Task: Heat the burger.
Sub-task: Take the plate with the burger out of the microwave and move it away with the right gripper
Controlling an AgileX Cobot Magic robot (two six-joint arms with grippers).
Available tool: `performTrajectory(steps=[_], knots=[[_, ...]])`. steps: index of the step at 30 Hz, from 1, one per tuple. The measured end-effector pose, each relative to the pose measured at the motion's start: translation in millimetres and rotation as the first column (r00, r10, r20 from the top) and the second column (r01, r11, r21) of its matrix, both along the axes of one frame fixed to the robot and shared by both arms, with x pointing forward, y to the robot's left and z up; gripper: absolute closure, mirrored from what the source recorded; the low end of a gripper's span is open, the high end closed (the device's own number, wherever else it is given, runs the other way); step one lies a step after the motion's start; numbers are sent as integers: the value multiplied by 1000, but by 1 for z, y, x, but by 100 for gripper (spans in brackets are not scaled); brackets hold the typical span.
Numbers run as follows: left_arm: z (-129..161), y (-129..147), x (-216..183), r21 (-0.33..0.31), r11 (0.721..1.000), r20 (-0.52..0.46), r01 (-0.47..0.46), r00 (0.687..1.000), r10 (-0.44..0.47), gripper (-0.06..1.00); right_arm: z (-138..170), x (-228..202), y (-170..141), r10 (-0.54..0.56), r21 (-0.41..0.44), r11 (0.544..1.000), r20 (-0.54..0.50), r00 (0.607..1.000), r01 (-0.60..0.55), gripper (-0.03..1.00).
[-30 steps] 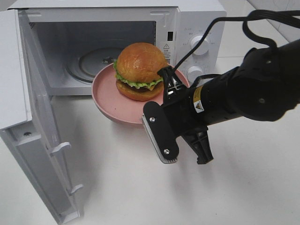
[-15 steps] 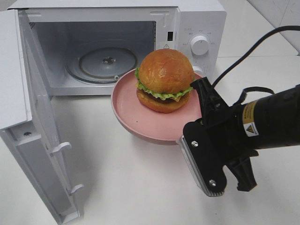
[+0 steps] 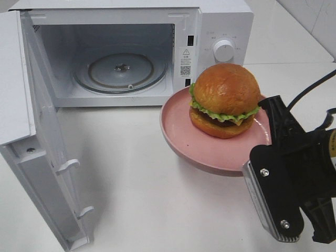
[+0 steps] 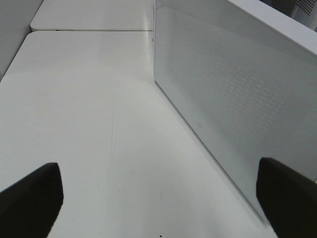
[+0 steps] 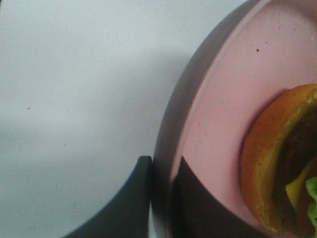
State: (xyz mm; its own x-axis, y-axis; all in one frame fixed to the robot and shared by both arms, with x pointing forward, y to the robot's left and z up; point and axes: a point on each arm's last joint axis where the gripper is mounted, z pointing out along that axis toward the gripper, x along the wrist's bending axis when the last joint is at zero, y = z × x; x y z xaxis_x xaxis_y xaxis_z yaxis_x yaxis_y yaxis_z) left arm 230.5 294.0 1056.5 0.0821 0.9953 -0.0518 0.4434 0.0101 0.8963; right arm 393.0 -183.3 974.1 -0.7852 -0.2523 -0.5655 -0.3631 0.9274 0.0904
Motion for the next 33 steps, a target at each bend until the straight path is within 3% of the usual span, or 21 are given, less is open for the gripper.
performTrajectory(steps=[10, 18, 27, 28, 29, 31, 32, 33], knots=[[0, 0, 0, 0, 1000, 0, 0, 1000, 0, -3, 5, -9, -18, -175, 6, 985, -10, 985, 175, 87], [0, 0, 0, 0, 1000, 0, 0, 1000, 0, -3, -6, -13, -32, -363, -17, 932, -37, 931, 363, 87], [0, 0, 0, 0, 1000, 0, 0, 1000, 0, -3, -8, -11, -43, -549, 24, 836, 7, 836, 549, 87], [0, 0, 0, 0, 1000, 0, 0, 1000, 0, -3, -10, -11, -47, -602, 35, 798, 8, 799, 601, 87], [0, 0, 0, 0, 1000, 0, 0, 1000, 0, -3, -10, -11, -47, -602, 35, 798, 8, 799, 601, 87], [0, 0, 0, 0, 1000, 0, 0, 1000, 0, -3, -13, -10, -50, -666, 34, 745, 3, 746, 666, 87], [0, 0, 0, 0, 1000, 0, 0, 1000, 0, -3, -13, -10, -50, -666, 34, 745, 3, 746, 666, 87], [0, 0, 0, 0, 1000, 0, 0, 1000, 0, -3, -17, -10, -52, -708, 15, 706, 4, 706, 708, 87]])
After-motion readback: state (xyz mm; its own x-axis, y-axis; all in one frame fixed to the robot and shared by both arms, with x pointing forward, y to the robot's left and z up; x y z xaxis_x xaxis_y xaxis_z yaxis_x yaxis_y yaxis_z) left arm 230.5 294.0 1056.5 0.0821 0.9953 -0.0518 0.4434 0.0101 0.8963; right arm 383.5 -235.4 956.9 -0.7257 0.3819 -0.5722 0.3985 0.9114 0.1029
